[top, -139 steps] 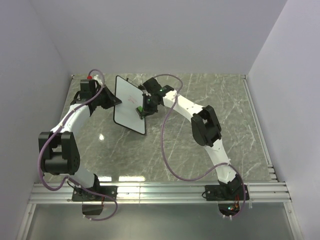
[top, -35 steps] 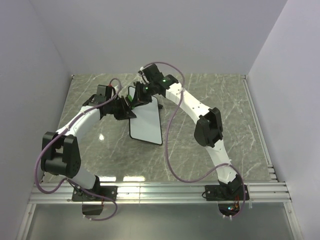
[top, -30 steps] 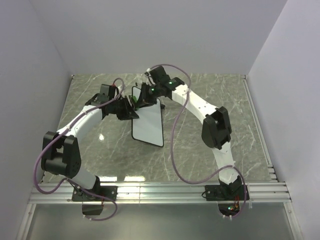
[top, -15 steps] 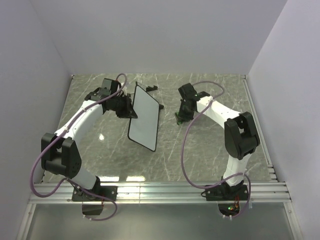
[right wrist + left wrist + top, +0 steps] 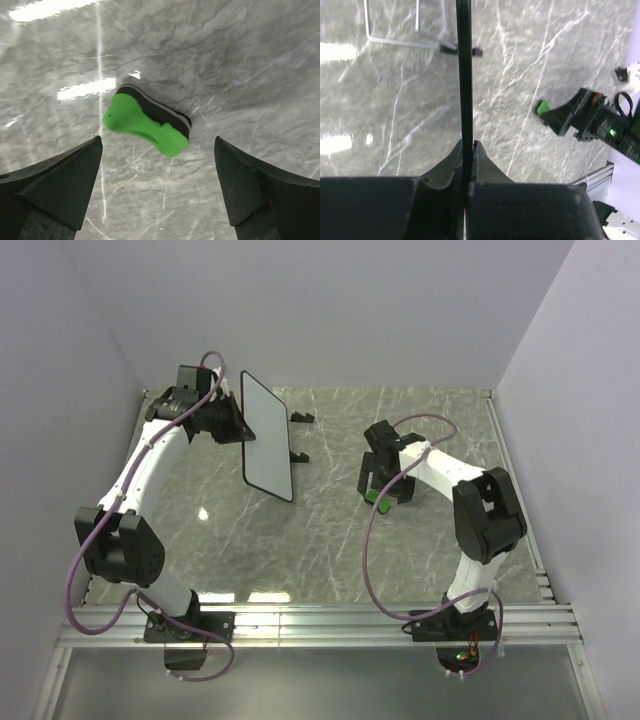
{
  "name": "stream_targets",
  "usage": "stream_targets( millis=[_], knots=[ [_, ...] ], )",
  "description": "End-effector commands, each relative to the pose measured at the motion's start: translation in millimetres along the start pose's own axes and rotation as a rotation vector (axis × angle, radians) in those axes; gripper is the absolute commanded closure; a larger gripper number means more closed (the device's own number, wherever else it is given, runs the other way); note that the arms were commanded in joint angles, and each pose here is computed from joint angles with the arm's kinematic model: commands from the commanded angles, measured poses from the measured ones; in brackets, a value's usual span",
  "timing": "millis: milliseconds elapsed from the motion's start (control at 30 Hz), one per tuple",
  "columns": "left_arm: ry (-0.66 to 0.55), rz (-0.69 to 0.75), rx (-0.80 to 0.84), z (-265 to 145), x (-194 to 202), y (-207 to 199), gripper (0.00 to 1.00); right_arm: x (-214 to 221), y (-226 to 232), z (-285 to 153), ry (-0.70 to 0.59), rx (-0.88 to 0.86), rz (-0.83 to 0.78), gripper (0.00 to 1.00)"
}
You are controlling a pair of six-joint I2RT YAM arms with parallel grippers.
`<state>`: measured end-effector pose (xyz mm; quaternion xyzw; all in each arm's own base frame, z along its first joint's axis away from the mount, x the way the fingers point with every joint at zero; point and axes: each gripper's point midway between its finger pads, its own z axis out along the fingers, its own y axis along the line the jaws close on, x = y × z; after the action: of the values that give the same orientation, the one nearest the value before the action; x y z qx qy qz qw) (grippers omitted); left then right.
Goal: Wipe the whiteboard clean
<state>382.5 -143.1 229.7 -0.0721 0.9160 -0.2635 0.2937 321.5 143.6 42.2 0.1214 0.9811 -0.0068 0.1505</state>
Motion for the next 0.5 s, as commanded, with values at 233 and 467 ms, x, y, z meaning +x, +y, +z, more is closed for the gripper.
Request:
stream_targets(
  millis=[233, 467],
  knots=[
    [-0.17, 0.128, 0.151, 1, -72, -45, 1.0, -24, -12, -58, -0.144, -0.04, -0.08, 0.0],
    [-0.081, 0.16, 0.135, 51, -88, -19, 1.0, -7, -29, -67, -0.132, -0.027, -0.097, 0.0]
  ],
)
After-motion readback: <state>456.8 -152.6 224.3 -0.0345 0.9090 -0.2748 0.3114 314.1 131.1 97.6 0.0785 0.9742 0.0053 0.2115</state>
